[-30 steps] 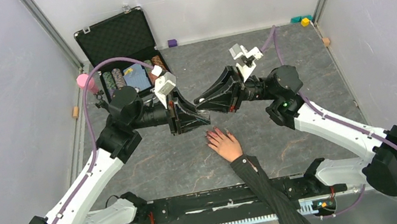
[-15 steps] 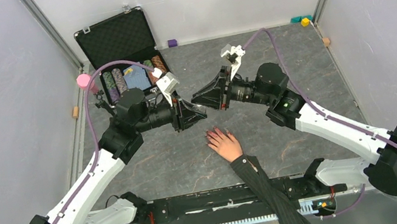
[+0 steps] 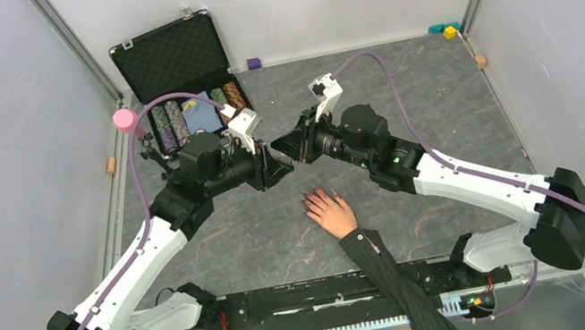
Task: Paint the nails
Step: Screw the nail polish bottle.
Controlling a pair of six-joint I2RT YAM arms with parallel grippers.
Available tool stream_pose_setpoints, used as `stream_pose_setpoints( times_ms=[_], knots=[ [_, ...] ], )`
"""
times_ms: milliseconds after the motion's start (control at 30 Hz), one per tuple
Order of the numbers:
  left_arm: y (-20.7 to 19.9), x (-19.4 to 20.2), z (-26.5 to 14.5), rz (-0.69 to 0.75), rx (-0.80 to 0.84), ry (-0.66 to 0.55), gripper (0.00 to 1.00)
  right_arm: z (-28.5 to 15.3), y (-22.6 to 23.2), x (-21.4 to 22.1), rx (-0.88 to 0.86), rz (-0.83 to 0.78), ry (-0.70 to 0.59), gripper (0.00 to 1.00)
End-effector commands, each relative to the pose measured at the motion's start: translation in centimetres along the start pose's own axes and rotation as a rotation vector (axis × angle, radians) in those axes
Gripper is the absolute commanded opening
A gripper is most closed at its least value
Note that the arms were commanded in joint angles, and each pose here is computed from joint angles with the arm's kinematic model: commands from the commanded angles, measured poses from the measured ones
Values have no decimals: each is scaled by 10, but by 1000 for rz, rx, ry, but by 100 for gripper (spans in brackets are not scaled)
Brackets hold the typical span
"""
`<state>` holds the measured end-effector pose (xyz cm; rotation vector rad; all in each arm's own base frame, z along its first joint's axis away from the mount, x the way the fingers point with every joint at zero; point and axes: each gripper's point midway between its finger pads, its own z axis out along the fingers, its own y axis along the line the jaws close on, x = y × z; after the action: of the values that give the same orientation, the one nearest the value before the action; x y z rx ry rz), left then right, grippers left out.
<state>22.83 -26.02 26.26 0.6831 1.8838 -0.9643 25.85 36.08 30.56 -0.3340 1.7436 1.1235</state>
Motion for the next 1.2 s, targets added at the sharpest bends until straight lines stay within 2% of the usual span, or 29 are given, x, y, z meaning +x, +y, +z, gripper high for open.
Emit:
stream_pose_setpoints(
  times_ms=[0, 233, 333, 633, 833, 1000, 1167],
  knots=[
    [2, -51, -1, 112, -27, -178, 2, 6, -4, 31, 77, 70, 93, 0],
    [4, -48, 1, 109, -33, -168, 2, 3, -3, 11, 103, 77, 19, 0],
    [4, -49, 0, 110, -35, -169, 2, -4, -1, -5, 116, 38, -24, 5],
    [-9, -49, -2, 121, 30, -160, 2, -34, -5, -59, 191, -110, -185, 41],
    [-19, -51, -4, 129, 81, -158, 2, -51, -11, -77, 230, -154, -217, 57],
    [-30, -51, -6, 131, 138, -151, 2, -55, -9, -84, 111, -178, -229, 65],
    [-52, -53, -11, 130, 257, -155, 2, -72, 15, -90, -128, -235, -303, 70]
  ],
)
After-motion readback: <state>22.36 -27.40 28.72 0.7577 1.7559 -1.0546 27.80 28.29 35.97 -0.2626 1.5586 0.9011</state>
